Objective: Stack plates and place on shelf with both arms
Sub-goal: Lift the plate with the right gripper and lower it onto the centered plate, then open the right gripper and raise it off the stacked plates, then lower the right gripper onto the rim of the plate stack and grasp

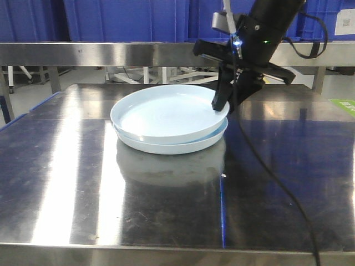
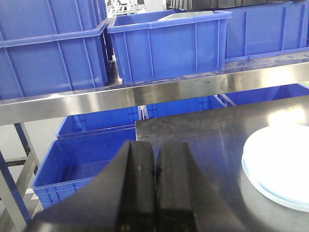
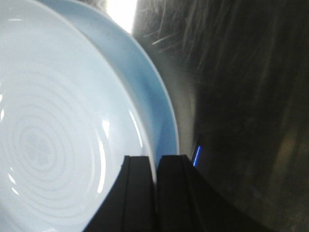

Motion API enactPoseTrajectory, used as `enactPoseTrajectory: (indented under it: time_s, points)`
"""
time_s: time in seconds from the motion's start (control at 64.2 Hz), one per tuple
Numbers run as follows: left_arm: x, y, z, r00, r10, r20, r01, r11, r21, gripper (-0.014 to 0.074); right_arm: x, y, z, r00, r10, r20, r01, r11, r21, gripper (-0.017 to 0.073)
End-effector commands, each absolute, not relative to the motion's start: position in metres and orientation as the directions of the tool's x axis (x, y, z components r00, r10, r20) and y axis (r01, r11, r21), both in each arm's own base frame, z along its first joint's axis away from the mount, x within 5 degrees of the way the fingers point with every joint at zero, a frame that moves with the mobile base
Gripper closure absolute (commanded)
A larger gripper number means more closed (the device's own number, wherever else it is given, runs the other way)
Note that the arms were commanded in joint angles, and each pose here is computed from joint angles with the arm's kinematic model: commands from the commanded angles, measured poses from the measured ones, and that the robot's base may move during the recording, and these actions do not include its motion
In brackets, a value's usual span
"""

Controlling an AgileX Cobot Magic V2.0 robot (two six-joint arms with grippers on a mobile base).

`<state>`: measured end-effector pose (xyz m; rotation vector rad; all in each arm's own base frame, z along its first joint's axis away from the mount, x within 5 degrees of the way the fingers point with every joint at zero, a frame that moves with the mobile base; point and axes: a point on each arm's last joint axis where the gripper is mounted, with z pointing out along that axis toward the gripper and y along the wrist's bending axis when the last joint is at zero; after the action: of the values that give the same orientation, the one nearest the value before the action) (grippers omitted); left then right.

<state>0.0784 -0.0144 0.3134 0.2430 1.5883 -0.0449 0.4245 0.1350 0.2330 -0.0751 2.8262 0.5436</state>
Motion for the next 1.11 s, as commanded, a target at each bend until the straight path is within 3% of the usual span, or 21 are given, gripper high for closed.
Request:
enactPoseTrajectory:
  time_s: [0.0,0.171,0.358,0.483,0.732,1.09]
  points:
    - [0.077,-0.014,0.333,0.1,0.1,-0.99,0.167,0.979,0.116,0.051,0.424,0.136,0.268,-0.932,0.034,-0.361,-0.12,0.911,0.394,0.0501]
    - [0.077,-0.014,0.333,0.1,0.1,-0.99,0.167,0.979,0.116,0.051,0.424,0.136,0.267,-0.932,0.04,-0.359,-0.113,0.912,0.395,0.0479]
    - [0.077,-0.014,0.333,0.1,0.1,-0.99,0.167,0.979,0.116,0.051,0.424,0.136,0.267,-0.932,0.04,-0.359,-0.113,0.912,0.395,0.0249]
    - [0.077,-0.014,0.333,0.1,0.1,-0.99,0.167,0.979,0.116,0.051,0.424,0.135,0.268,-0.931,0.039,-0.364,-0.115,0.912,0.393,0.0164]
    - [0.077,-0.014,0.333,0.1,0.1,-0.99,0.167,0.979,0.116,0.051,0.418,0.128,0.294,-0.889,0.02,-0.458,-0.152,0.93,0.335,0.0152]
    - [0.077,-0.014,0.333,0.1,0.1,-0.99,0.167,0.979,0.116,0.051,0.425,0.13,0.27,-0.913,0.01,-0.407,-0.131,0.939,0.318,0.0152]
